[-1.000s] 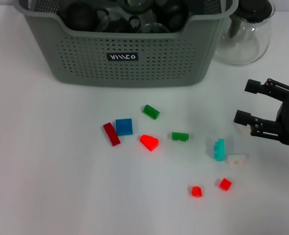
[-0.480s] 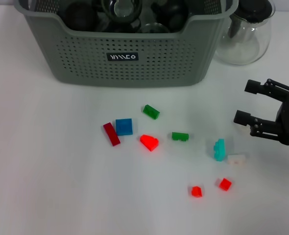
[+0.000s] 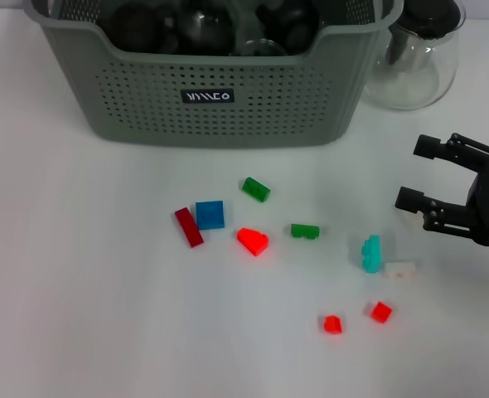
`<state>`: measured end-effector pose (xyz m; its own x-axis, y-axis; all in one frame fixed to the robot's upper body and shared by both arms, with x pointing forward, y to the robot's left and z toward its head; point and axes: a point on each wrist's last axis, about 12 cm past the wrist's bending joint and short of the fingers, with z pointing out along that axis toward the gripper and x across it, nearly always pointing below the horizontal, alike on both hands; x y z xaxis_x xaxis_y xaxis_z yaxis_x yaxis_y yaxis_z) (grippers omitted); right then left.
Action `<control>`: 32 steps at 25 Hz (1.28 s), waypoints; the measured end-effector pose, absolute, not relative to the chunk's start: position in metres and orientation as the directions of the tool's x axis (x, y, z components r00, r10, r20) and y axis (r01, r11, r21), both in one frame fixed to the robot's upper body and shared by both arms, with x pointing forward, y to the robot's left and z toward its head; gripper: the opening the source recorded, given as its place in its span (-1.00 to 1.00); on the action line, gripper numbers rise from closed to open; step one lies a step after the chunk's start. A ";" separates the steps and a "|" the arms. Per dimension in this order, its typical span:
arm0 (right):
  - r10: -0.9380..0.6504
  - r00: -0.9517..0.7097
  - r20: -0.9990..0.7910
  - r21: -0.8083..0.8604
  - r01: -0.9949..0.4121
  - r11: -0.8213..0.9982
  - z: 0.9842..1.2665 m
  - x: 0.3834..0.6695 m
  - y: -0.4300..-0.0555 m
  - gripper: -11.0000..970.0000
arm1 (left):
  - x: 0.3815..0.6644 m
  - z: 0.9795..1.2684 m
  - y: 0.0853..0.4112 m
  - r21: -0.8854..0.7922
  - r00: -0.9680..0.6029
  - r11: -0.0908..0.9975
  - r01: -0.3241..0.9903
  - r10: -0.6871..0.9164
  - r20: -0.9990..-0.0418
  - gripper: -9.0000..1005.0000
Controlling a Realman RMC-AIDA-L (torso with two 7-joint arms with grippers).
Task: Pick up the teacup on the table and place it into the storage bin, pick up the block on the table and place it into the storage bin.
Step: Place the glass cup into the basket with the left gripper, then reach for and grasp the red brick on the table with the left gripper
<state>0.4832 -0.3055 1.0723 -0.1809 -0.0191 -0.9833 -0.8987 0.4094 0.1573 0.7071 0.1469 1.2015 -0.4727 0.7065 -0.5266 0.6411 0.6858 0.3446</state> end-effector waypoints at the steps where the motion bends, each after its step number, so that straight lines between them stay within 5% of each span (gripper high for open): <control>1: -0.019 -0.182 -0.983 0.158 -0.898 0.410 1.072 0.483 -0.306 0.79 | 0.707 1.201 0.147 0.344 -0.474 0.687 0.640 0.705 -0.527 -0.68; 14: -0.018 -0.187 -0.982 0.163 -0.895 0.414 1.071 0.481 -0.307 0.79 | 0.708 1.212 0.150 0.318 -0.491 0.725 0.611 0.662 -0.566 -0.43; 24: -0.017 -0.194 -0.981 0.170 -0.893 0.416 1.070 0.480 -0.309 0.79 | 0.682 1.259 0.173 0.131 -0.408 0.796 0.591 0.435 -0.803 -0.12; 27: -0.017 -0.194 -0.981 0.169 -0.893 0.417 1.070 0.480 -0.309 0.79 | 0.654 1.281 0.191 -0.022 -0.318 0.742 0.670 0.260 -0.912 -0.12; 32: -0.014 -0.198 -0.980 0.174 -0.892 0.418 1.069 0.478 -0.309 0.79 | 0.590 1.295 0.228 -0.140 -0.162 0.480 0.866 0.005 -0.987 -0.13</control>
